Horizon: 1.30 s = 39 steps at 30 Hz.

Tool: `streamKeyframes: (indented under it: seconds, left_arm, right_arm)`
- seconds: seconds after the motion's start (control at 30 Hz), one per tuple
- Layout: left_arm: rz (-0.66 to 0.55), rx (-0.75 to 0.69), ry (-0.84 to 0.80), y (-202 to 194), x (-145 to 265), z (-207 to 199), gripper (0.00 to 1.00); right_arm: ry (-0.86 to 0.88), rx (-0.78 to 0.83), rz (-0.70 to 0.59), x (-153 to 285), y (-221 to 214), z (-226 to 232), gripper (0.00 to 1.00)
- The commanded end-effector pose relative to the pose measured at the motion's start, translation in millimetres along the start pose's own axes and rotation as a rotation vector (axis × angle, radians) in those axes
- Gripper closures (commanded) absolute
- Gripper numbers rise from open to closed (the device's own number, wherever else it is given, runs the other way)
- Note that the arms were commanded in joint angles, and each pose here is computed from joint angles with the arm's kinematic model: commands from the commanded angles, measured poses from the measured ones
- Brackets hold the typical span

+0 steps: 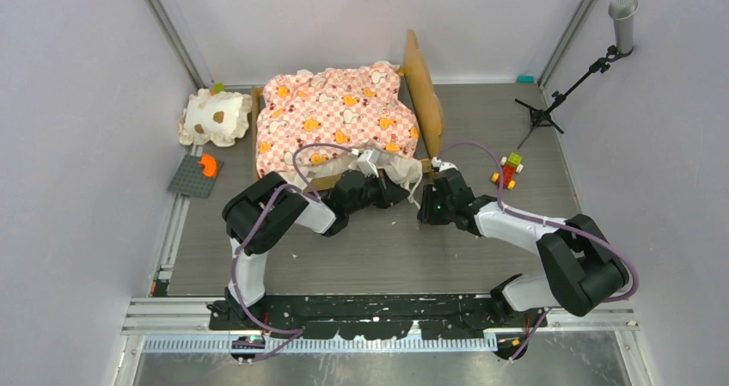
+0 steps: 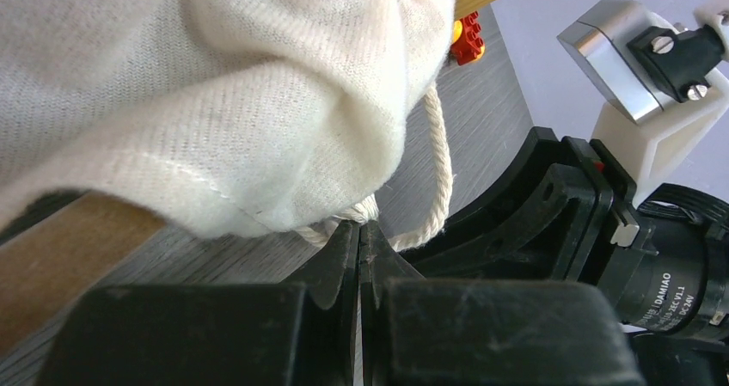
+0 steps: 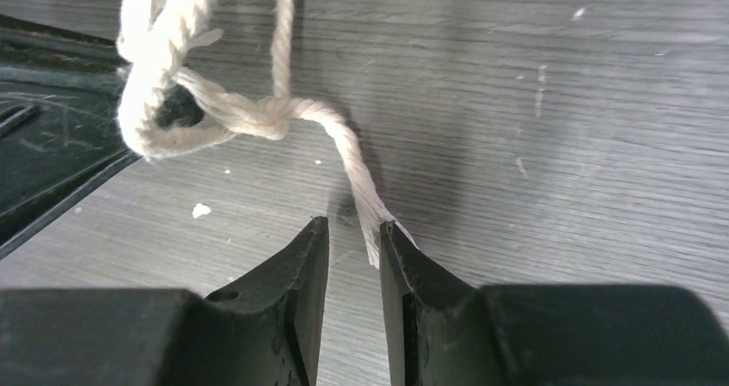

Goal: Set up the pet bed
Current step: Tie the ropes to the bed frame.

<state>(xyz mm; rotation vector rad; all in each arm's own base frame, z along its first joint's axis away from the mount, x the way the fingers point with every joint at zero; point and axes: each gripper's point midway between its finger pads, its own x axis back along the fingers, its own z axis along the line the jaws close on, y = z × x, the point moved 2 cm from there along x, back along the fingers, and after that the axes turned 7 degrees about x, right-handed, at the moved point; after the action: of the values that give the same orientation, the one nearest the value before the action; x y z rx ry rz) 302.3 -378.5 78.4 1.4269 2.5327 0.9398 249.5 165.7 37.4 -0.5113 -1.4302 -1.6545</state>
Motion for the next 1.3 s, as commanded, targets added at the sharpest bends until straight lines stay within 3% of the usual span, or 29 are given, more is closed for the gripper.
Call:
streamKeyframes:
  seconds: [0.0,0.3,0.8,0.87,0.93,1.27]
  left_arm:
    - [-0.065,-0.029,-0.064,21,2,-24,1.0]
    - [-0.063,-0.026,-0.068,20,2,-24,1.0]
    - [-0.064,-0.026,-0.069,20,3,-24,1.0]
    - [-0.063,-0.026,-0.068,20,3,-24,1.0]
    - [-0.064,-0.023,-0.07,20,4,-25,1.0]
    - [-0.105,-0.037,-0.051,27,23,-28,1.0]
  right_arm:
    - [-0.183,0.069,-0.094,6,26,-17,0.67]
    - [-0.208,0.092,-0.162,20,44,-14,0.68]
    - [-0.204,0.107,0.081,-15,15,-10,0.68]
    - [-0.22,0.114,0.101,-13,12,-12,0.77]
    - [-0.219,0.105,0.112,-12,10,-10,0.98]
    - [-0.304,-0.018,0.092,-1,9,-15,0.99]
